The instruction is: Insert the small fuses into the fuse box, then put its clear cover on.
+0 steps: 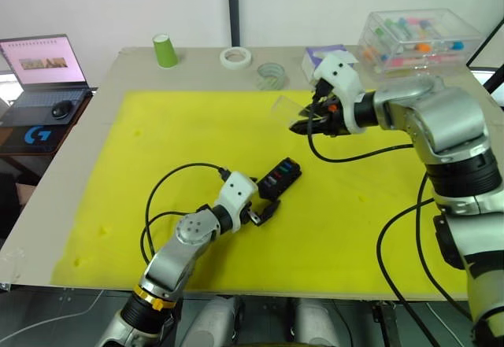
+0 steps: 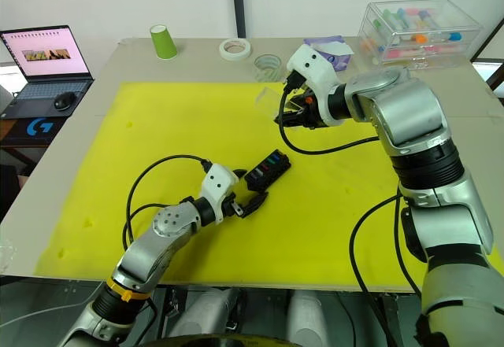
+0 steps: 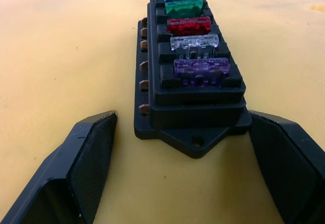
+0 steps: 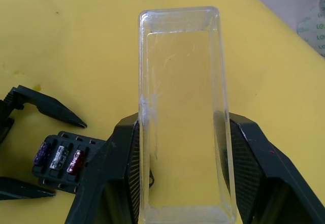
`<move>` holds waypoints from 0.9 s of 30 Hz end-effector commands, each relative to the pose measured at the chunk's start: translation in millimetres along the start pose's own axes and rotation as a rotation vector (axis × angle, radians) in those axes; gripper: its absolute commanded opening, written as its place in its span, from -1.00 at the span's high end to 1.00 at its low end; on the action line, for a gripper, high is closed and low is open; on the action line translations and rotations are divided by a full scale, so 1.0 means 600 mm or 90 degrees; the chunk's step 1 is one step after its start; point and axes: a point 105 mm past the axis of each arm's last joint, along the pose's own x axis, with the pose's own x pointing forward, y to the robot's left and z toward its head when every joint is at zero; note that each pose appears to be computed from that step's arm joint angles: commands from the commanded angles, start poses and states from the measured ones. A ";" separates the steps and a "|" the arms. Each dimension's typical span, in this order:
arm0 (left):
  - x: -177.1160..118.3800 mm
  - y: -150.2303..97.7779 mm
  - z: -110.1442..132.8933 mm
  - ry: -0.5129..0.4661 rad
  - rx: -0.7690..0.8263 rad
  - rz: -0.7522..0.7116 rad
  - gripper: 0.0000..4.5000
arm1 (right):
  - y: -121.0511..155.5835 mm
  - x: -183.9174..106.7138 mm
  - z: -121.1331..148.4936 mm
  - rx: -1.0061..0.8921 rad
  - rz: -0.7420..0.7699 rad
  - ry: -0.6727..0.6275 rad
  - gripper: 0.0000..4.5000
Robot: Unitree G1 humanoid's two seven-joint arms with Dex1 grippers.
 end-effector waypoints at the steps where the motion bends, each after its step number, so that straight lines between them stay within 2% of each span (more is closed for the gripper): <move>1: 0.008 0.002 -0.027 0.039 -0.010 0.003 -0.87 | 0.005 -0.012 0.027 -0.028 -0.005 -0.035 0.16; 11: 0.023 0.002 -0.020 0.029 -0.012 -0.003 -0.87 | 0.003 -0.013 0.026 -0.031 -0.011 -0.036 0.16; 14: 0.019 -0.005 -0.022 0.028 -0.013 -0.017 -0.60 | 0.002 -0.013 0.024 -0.031 -0.014 -0.033 0.16; 16: 0.015 -0.009 -0.023 0.029 -0.007 -0.033 -0.31 | 0.002 -0.013 0.023 -0.031 -0.015 -0.033 0.16; 17: 0.013 -0.011 -0.023 0.028 -0.006 -0.040 -0.22 | 0.001 -0.013 0.023 -0.031 -0.016 -0.032 0.16; 22: -0.007 -0.021 -0.019 0.029 0.010 -0.116 -0.23 | 0.002 -0.021 0.015 -0.039 -0.007 -0.023 0.16; 27: -0.046 -0.036 -0.008 0.021 0.077 -0.277 -0.23 | 0.051 -0.048 -0.008 -0.097 0.097 -0.003 0.16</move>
